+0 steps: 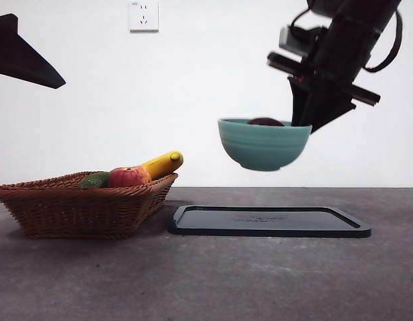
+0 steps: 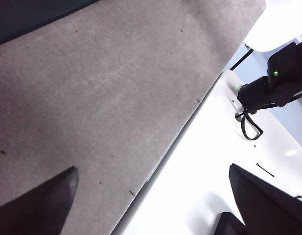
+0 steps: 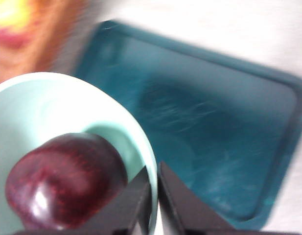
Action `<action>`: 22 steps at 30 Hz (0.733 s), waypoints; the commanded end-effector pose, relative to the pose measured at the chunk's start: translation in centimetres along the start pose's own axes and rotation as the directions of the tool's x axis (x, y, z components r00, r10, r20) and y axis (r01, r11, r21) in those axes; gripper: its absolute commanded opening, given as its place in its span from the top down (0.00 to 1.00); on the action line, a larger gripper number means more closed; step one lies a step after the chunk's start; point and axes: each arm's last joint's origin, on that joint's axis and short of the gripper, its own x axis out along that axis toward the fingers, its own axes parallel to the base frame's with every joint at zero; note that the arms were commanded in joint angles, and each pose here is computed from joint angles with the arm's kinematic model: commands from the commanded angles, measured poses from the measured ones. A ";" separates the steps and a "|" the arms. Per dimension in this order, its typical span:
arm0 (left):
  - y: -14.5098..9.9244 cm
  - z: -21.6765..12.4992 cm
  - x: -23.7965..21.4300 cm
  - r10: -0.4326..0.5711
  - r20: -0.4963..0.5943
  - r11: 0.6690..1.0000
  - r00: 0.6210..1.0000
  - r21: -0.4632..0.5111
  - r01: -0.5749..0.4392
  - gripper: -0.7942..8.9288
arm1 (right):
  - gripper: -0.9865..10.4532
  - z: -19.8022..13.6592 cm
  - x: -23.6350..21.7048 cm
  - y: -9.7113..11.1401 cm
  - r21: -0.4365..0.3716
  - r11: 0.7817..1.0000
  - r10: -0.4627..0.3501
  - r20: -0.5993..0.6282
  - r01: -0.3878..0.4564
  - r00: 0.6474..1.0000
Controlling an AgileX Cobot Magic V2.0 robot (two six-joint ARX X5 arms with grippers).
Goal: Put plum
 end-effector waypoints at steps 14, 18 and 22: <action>-0.1 0.2 0.0 -0.007 0.002 1.000 1.000 0.011 0.007 0.41 | 0.90 2.5 7.0 -3.0 0.041 0.999 -0.026 -0.091 0.030 0.995; -0.1 0.2 0.0 -0.007 0.002 1.000 1.000 0.008 0.007 0.41 | 0.90 2.2 8.2 -3.3 0.046 0.998 -0.027 -0.117 0.032 0.993; -0.1 0.2 0.0 -0.007 0.003 1.000 1.000 0.009 0.007 0.41 | 0.90 2.0 8.7 -3.5 0.048 0.998 -0.028 -0.126 0.034 0.992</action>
